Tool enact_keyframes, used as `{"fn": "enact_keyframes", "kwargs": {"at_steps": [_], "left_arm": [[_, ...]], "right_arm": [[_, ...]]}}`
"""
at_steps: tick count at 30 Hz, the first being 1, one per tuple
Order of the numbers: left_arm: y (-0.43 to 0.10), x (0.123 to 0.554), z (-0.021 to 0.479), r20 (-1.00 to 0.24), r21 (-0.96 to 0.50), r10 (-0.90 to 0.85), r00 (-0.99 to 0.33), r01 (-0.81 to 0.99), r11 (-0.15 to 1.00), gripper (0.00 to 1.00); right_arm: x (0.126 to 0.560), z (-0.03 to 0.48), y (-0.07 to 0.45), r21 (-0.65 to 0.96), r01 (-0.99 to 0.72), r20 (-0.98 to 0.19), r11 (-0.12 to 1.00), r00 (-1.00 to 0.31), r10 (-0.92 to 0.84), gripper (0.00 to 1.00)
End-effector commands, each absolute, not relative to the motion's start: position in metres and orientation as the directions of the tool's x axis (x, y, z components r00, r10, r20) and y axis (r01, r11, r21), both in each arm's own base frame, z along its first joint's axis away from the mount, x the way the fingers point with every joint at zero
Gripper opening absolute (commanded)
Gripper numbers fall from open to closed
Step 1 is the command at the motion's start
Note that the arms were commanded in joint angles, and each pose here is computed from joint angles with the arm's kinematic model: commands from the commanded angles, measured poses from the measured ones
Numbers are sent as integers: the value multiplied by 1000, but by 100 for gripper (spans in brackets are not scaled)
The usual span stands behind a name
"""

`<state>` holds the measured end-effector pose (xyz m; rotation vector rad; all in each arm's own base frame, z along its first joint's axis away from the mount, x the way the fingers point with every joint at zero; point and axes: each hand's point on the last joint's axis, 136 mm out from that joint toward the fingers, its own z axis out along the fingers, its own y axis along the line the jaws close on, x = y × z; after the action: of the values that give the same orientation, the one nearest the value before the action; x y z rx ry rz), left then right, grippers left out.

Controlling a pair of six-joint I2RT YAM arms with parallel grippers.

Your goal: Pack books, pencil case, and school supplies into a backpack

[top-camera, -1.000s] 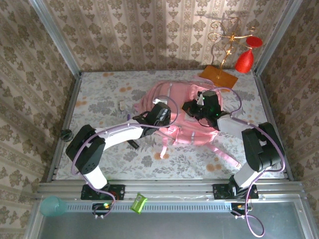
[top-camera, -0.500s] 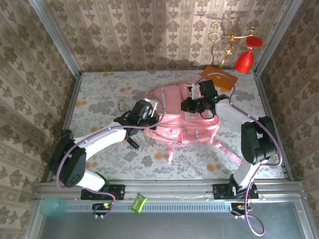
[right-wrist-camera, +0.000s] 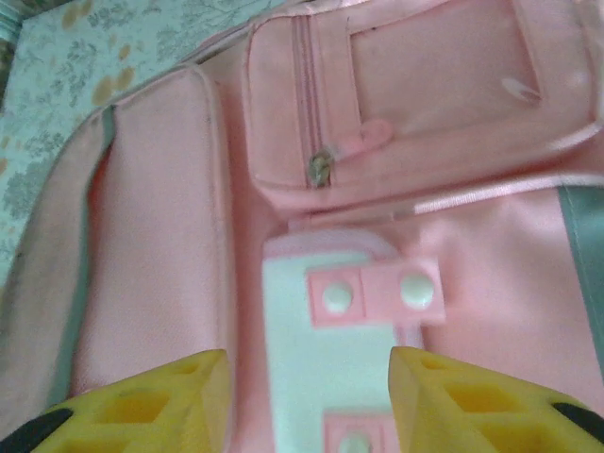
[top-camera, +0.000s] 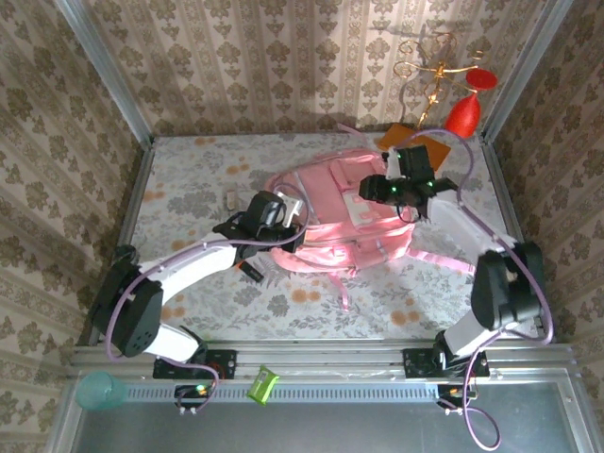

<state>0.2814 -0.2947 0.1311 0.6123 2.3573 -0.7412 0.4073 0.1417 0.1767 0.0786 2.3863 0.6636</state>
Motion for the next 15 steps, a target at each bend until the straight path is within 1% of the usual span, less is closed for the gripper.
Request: {"fn": "enact_keyframes", "kwargs": {"at_steps": [1,3,5,8,11,15], "left_arm": [[-320,286,151,-684,-384,228,-692,609,694,0],[-328,283,151,-686,-386,237,-688,620,682,0],[-333,280,153,-690,-393,239,-683,631,669,0],[-342,275,154,-695,-398,250,-675,649,648,0],[-347,271,154,-697,-395,262,-667,663,635,0],[-353,266,155,-700,-394,278,-657,681,617,0]], "right_arm": [[385,189,157,645,-43,-511,763,-767,389,57],[370,188,170,732,-9,-438,681,-772,460,62],[362,181,185,781,28,-368,624,-786,496,65],[356,169,201,825,86,-289,559,-785,548,66],[355,159,213,854,117,-232,508,-788,570,65],[357,137,226,856,162,-181,490,-795,579,60]]}}
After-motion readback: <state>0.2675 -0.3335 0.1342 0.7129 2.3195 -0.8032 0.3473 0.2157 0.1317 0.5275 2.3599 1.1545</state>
